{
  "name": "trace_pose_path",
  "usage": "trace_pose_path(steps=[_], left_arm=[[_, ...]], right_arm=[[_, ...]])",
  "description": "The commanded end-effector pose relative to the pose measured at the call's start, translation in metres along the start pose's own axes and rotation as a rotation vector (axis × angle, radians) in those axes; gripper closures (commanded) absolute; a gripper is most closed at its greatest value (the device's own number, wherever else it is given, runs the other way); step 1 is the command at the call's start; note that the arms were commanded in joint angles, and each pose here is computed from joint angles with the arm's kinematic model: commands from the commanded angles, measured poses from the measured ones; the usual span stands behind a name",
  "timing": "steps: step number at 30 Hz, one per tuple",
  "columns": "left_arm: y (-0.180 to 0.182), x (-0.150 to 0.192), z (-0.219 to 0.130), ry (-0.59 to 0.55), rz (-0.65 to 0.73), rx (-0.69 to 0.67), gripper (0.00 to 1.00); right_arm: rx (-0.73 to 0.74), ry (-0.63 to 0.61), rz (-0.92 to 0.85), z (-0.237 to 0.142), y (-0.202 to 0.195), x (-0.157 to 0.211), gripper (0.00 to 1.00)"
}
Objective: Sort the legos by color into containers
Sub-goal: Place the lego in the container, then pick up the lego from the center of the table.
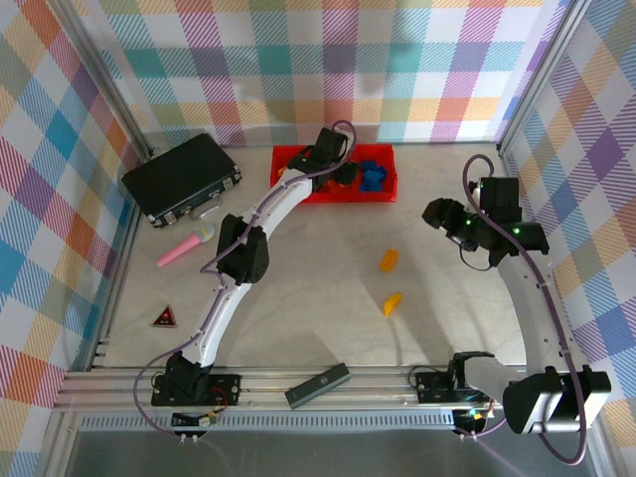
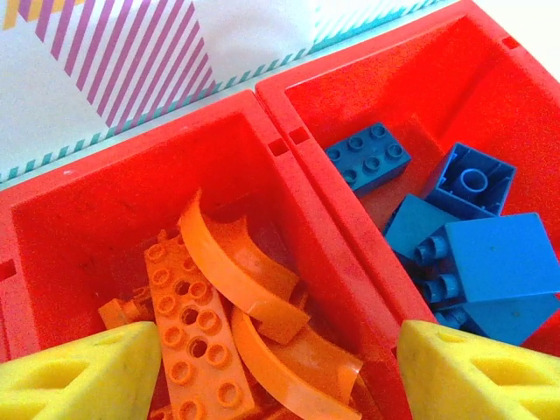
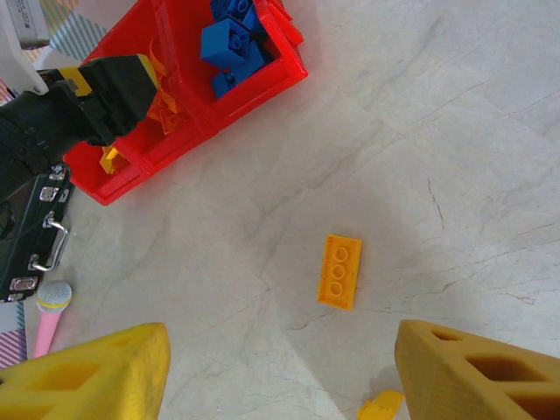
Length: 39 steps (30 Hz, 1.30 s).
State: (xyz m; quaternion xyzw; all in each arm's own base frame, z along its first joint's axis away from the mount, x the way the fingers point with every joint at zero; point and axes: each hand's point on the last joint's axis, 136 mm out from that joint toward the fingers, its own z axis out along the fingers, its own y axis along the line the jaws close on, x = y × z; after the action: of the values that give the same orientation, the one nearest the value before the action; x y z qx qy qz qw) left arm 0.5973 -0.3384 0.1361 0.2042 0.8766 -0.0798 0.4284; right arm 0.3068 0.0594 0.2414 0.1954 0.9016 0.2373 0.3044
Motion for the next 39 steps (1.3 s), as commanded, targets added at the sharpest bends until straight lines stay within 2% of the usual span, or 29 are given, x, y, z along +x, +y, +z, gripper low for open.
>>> trace_pose_path(steps=[1, 5, 10, 16, 20, 25, 28, 30, 34, 39], left_arm=[[0.002, -0.066, -0.065, -0.163, -0.023, -0.004, 0.28], [-0.015, -0.077, -0.106, -0.192, -0.021, 0.016, 0.27], [-0.055, -0.059, -0.150, -0.150, 0.008, 0.091, 0.27], [-0.102, -0.006, -0.185, -0.014, -0.270, 0.246, 0.28], [-0.131, 0.043, -0.196, 0.070, -0.345, 0.291, 0.27], [-0.169, 0.110, -0.195, 0.226, -0.287, 0.256, 0.27], [-0.197, 0.138, -0.189, 0.269, -0.218, 0.267, 0.27], [-0.211, 0.150, -0.181, 0.302, -0.172, 0.270, 0.27], [-0.218, 0.172, -0.147, 0.358, -0.061, 0.187, 0.26], [-0.224, 0.181, -0.117, 0.382, -0.003, 0.137, 0.25]], right_arm=[[-0.016, 0.001, 0.005, -0.001, 0.002, 0.001, 0.31], [-0.016, 0.008, 0.003, -0.001, 0.001, 0.002, 0.31], [0.007, 0.015, -0.006, 0.003, -0.004, 0.003, 0.31], [0.059, 0.000, -0.008, 0.012, -0.015, -0.001, 0.30], [0.092, 0.006, -0.012, 0.018, -0.022, -0.002, 0.30], [0.128, -0.016, -0.013, 0.020, -0.030, -0.005, 0.27], [0.145, -0.026, -0.010, 0.021, -0.035, -0.009, 0.26], [0.156, -0.027, 0.000, 0.021, -0.040, -0.011, 0.25], [0.177, -0.040, 0.022, 0.017, -0.050, -0.015, 0.25], [0.190, -0.046, 0.024, 0.013, -0.058, -0.016, 0.25]])
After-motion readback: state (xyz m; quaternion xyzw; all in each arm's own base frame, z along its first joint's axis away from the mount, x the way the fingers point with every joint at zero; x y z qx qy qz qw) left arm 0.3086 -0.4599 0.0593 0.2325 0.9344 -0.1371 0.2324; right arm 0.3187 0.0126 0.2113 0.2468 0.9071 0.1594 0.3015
